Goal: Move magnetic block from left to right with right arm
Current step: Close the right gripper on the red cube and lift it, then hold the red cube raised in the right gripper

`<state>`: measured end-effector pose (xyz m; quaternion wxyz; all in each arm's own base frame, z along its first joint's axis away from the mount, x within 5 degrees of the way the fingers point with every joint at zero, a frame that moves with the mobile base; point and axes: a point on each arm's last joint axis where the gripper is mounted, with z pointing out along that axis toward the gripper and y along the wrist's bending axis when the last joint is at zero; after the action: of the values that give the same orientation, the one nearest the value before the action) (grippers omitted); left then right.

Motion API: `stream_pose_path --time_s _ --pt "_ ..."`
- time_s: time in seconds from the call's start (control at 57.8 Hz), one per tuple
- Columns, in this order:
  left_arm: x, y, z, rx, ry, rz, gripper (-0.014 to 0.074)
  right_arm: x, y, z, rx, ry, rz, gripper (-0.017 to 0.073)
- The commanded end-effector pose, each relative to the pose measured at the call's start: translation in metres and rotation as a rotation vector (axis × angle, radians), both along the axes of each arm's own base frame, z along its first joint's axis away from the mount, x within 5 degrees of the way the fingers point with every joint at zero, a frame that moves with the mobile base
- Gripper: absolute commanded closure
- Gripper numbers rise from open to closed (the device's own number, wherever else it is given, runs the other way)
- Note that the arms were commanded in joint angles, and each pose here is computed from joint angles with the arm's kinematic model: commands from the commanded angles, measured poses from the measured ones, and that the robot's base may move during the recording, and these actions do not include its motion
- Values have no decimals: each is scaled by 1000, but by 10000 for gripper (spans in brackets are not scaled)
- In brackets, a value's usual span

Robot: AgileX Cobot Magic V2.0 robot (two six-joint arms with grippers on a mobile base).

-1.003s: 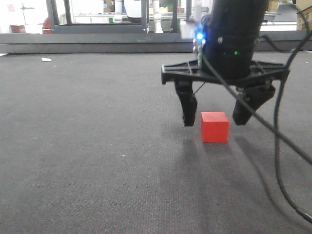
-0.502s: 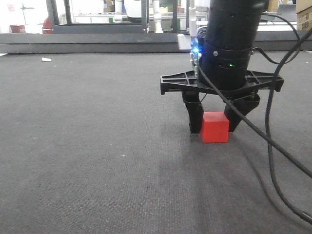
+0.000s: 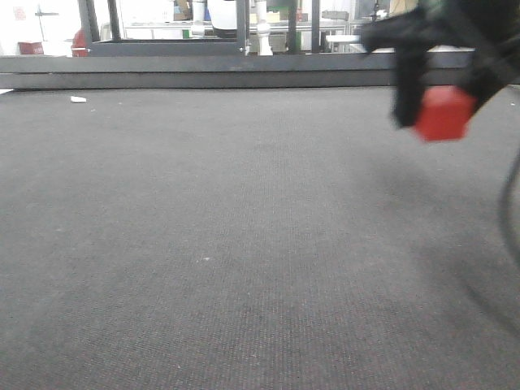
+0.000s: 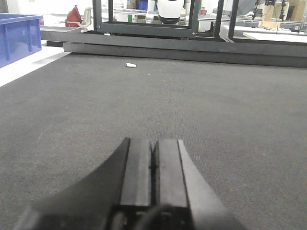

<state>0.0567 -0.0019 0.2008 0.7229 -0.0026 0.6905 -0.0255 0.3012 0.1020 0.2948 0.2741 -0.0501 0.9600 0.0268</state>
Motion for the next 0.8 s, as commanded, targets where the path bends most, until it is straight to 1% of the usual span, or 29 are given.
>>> stream_pose_path --time_s 0.0,0.087,0.173,0.26,0.398,0.519,0.588,0.779 --pt "-1 0 5 -14 -82 1 720 -17 -25 30 -3 -158 14 323" --pt "-1 0 5 -14 -82 1 720 -35 -46 34 -3 -226 -13 323" --pt "-1 0 5 -14 -82 1 720 -54 -64 28 -6 -269 -49 323" --pt "-1 0 5 -14 -82 1 720 -75 -75 26 2 -325 -75 323" --pt "-1 0 5 -14 -82 1 720 -107 -82 15 9 -390 -75 323" --pt "-1 0 5 -14 -82 1 720 -136 -85 13 27 -475 -71 323" --pt "-1 0 5 -14 -82 1 720 -149 -87 12 24 -510 -68 323" --pt "-1 0 5 -14 -82 1 720 -190 -95 27 3 -684 -62 323"
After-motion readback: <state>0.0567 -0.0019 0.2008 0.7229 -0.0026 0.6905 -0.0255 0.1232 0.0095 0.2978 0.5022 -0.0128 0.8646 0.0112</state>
